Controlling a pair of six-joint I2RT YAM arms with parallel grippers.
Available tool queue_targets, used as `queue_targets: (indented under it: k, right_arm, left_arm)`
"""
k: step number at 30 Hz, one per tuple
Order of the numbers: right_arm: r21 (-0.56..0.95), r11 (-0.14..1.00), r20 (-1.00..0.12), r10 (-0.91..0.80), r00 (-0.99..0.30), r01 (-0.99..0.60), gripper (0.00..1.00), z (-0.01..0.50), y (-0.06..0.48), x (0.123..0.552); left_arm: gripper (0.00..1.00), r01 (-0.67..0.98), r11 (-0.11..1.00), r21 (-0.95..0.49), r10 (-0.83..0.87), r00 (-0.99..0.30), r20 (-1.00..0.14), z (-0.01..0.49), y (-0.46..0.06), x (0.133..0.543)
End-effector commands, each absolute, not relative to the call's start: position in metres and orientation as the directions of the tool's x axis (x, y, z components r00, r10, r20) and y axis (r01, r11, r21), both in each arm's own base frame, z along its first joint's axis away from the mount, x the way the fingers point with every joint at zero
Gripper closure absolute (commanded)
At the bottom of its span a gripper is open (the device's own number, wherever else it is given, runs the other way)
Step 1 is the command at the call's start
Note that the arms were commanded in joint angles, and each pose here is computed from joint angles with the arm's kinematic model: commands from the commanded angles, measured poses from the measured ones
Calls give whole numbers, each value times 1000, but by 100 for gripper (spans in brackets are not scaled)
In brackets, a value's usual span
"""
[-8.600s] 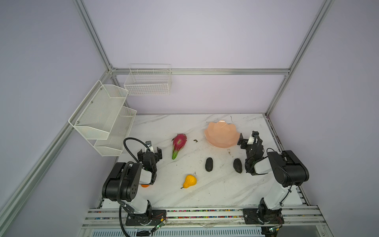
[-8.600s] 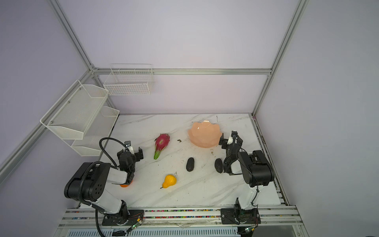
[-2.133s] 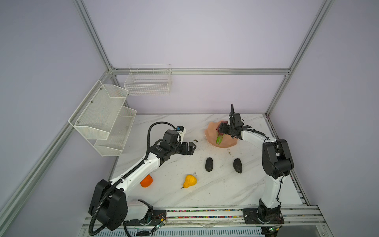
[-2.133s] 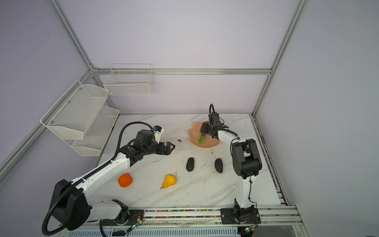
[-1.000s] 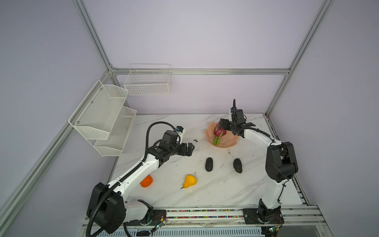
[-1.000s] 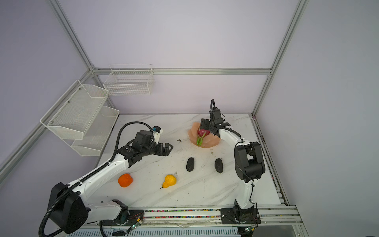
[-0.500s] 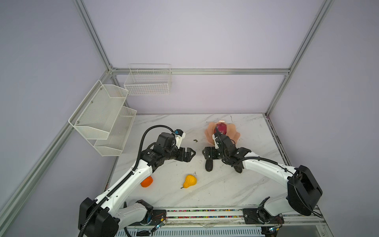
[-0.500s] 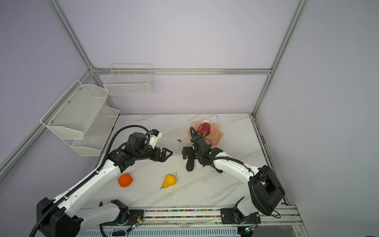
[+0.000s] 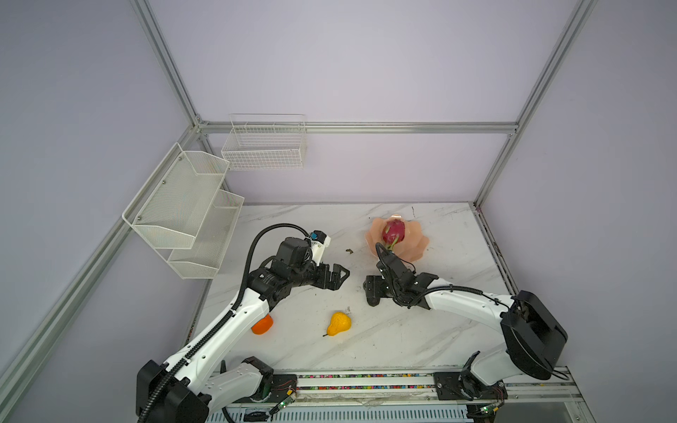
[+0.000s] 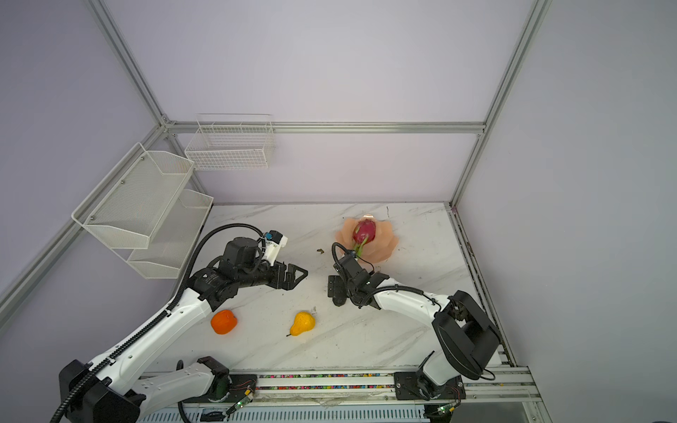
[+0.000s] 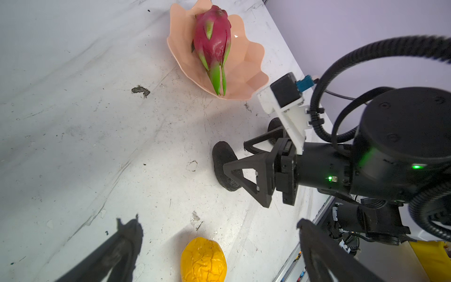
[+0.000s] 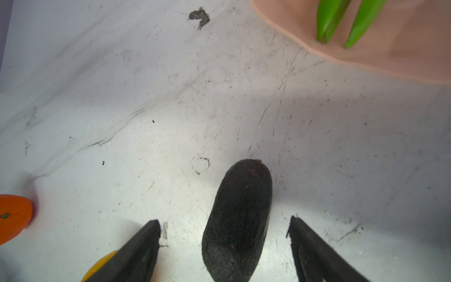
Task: Arrange fruit in a fruit bowl
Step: Pick up the fruit from the center of the table.
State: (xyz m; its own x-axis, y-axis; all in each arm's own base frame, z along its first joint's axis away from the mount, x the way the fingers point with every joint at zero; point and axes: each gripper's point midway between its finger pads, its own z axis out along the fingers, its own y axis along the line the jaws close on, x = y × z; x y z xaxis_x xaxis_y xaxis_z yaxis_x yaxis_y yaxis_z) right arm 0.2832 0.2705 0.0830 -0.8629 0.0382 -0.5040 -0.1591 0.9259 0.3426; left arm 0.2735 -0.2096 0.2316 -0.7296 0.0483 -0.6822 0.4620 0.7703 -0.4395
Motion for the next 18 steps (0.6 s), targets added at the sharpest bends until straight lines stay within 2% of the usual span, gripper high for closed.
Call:
queue_targets:
  k: [1,5,8,11,12,14,18]
  right_arm:
    - [317,938,-503,44,-863,-137,21,67,271,286]
    - [289,947,-496,26,-868,-137,25,56,271,289]
    - [283,950,-489,20,-872,-136,42,50,273,290]
    - [271,953,-482,15,-876,-133,47,45,272,290]
    - [274,952,-482,15,-876,-135,54,46,273,290]
    - [284,949,-488,18,-872,-139,60,55,275,291]
    - [284,941,-561,5,-828,-186,62,107,279,306]
  left_arm:
    - [0,467,763,-448,33,-719,-694,229,-210,271]
    - [0,467,763,-446,30,-716,-698,229,-210,273]
    - [0,463,769,-441,29,-715,-699,227,-210,275]
    - [0,457,774,-439,27,-716,-698,225,-210,277]
    - [0,458,773,-439,26,-714,-699,226,-211,278]
    - [0,459,772,-441,27,-716,-698,225,-212,279]
    - [0,466,769,-437,29,-709,-705,230,-214,282]
